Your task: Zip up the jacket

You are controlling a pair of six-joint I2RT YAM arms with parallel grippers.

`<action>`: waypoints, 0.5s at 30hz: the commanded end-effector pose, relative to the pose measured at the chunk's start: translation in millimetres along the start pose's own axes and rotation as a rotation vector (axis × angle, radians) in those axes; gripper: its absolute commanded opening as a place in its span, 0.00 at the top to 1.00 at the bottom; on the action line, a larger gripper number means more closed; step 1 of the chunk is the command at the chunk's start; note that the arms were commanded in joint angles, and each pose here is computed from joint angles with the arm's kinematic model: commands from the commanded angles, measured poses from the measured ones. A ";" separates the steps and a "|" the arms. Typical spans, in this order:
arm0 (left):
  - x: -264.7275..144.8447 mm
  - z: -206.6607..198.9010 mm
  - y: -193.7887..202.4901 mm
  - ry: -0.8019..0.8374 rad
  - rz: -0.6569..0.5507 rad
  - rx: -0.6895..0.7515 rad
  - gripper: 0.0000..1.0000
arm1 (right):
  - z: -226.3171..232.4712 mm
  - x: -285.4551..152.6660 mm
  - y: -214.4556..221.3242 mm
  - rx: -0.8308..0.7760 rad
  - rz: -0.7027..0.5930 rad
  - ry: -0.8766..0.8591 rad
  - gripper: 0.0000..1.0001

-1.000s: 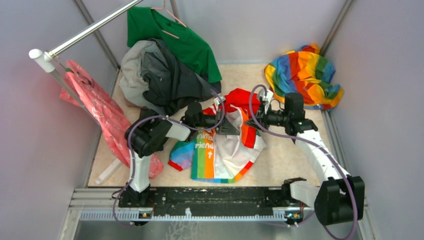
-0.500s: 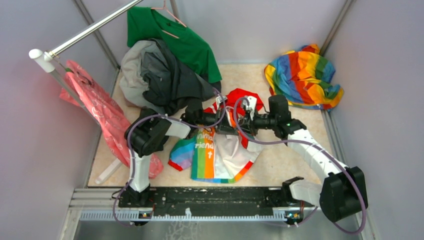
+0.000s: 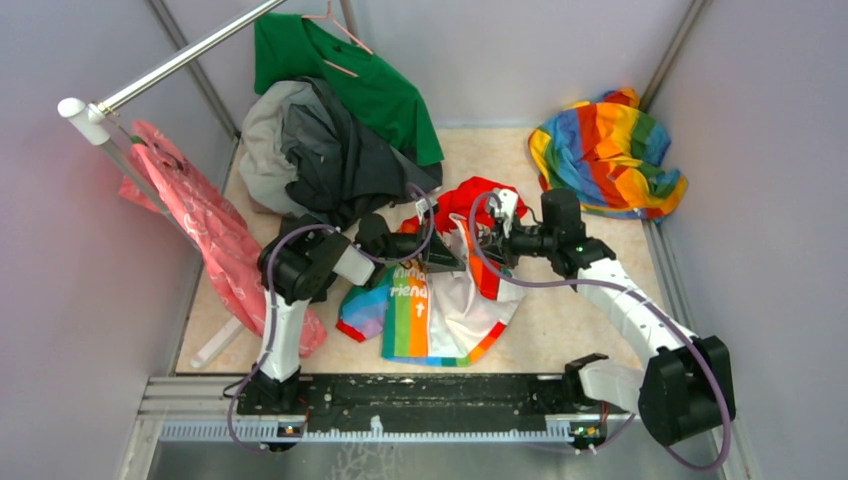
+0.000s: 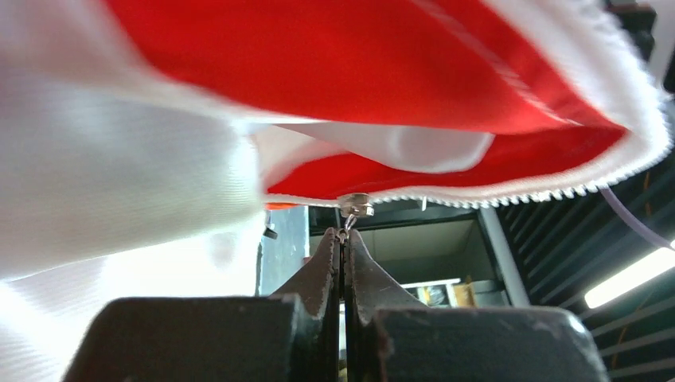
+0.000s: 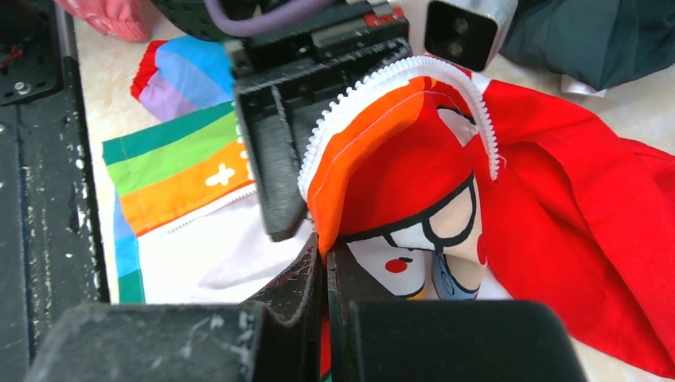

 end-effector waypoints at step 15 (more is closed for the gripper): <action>15.0 27.1 6.9 -0.153 0.031 0.068 1.00 | 2.6 -30.9 -40.4 0.098 -0.211 -0.109 1.00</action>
Point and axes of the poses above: each gripper's point midway between its finger pads, its own x axis out along the fingers, its own z axis along the line the jaws close on, y = z × x, the point moved 6 cm from there along -x, back along the fingers, and after that the axes turned 6 degrees about x, right-handed, at the moved point
